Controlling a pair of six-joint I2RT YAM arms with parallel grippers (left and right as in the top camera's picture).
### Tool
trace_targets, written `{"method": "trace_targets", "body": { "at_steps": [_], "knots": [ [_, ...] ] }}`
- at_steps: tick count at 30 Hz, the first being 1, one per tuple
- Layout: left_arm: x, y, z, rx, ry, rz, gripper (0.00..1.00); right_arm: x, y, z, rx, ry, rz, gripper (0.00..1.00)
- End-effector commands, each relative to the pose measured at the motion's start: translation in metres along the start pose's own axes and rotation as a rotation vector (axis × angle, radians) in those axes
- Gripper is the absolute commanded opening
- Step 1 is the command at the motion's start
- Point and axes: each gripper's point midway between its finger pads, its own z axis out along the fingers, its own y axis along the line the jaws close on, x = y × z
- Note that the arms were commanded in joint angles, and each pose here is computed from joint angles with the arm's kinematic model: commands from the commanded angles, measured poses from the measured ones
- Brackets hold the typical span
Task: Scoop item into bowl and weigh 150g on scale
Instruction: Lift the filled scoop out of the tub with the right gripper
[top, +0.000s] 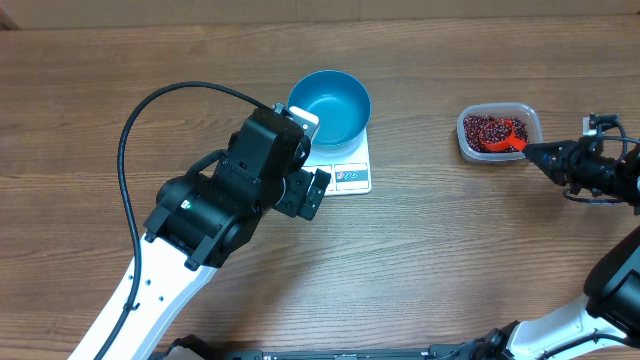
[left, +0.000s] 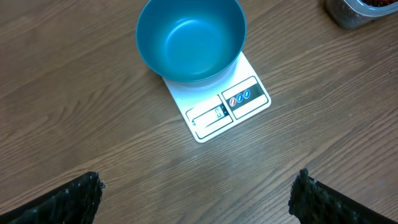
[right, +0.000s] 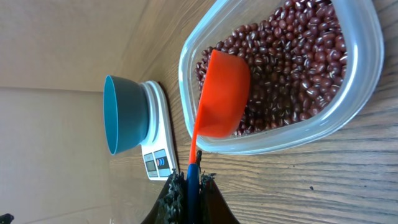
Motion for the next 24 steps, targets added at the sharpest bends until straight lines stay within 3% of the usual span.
{"method": "trace_targets", "body": {
  "at_steps": [1,16,24],
  "knots": [
    [-0.002,0.001,0.001,0.004,-0.002,0.009,1.0,0.0,0.003,-0.001,-0.038,-0.009,-0.009,0.04],
    [-0.002,0.001,0.001,0.004,-0.002,0.009,1.0,0.005,0.017,-0.002,-0.117,-0.006,-0.037,0.04],
    [-0.002,0.001,0.001,0.004,-0.002,0.009,1.0,0.0,0.043,-0.007,-0.27,-0.043,-0.032,0.04]
  ]
}}
